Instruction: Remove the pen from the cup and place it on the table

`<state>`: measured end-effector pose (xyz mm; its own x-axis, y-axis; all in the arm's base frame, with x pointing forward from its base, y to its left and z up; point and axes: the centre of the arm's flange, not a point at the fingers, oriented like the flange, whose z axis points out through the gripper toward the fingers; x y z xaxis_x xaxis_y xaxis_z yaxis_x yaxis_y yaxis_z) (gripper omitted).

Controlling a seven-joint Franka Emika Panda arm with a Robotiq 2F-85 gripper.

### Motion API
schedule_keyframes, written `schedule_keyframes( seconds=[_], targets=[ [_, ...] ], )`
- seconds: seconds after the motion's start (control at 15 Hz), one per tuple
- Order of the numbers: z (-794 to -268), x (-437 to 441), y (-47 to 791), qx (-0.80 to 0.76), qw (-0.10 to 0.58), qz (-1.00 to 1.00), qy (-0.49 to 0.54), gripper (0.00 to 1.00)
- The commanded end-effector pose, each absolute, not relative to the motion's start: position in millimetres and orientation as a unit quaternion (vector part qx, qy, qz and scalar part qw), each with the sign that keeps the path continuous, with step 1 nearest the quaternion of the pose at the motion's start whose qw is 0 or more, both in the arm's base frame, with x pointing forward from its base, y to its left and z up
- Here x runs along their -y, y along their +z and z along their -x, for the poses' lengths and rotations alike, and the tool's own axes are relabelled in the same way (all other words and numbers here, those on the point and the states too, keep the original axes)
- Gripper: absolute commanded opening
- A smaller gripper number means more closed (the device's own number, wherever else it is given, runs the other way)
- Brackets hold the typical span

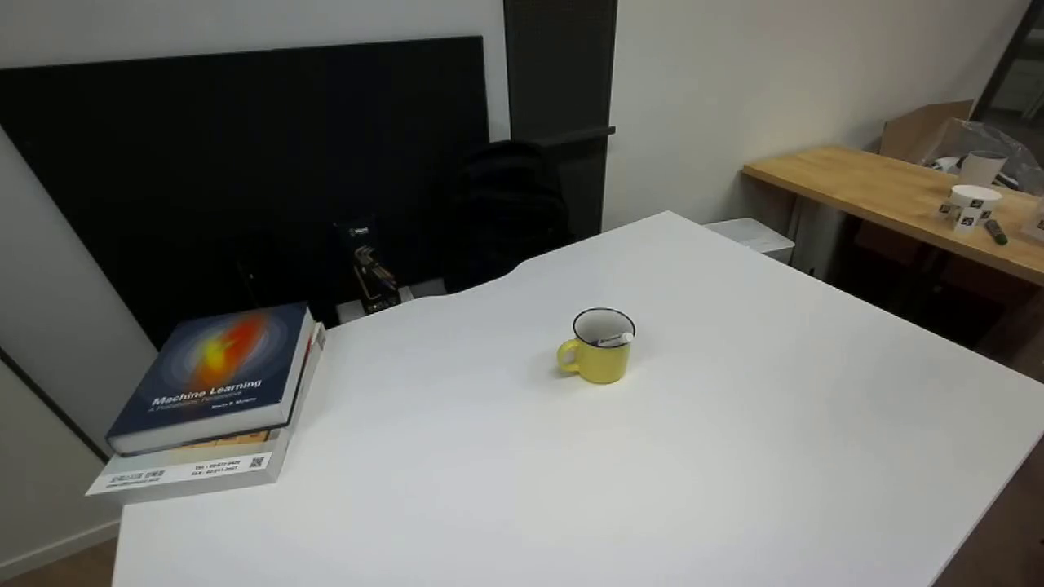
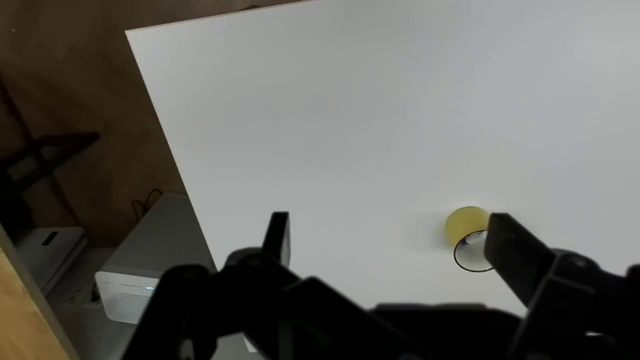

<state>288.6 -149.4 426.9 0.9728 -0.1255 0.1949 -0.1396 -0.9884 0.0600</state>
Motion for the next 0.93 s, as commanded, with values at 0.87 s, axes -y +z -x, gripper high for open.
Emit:
schedule_keyframes(
  seconds=[0.87],
  targets=[
    [-347.5,150.1,333.8,0.034,0.038,-0.997,0.065,1.0]
  ],
)
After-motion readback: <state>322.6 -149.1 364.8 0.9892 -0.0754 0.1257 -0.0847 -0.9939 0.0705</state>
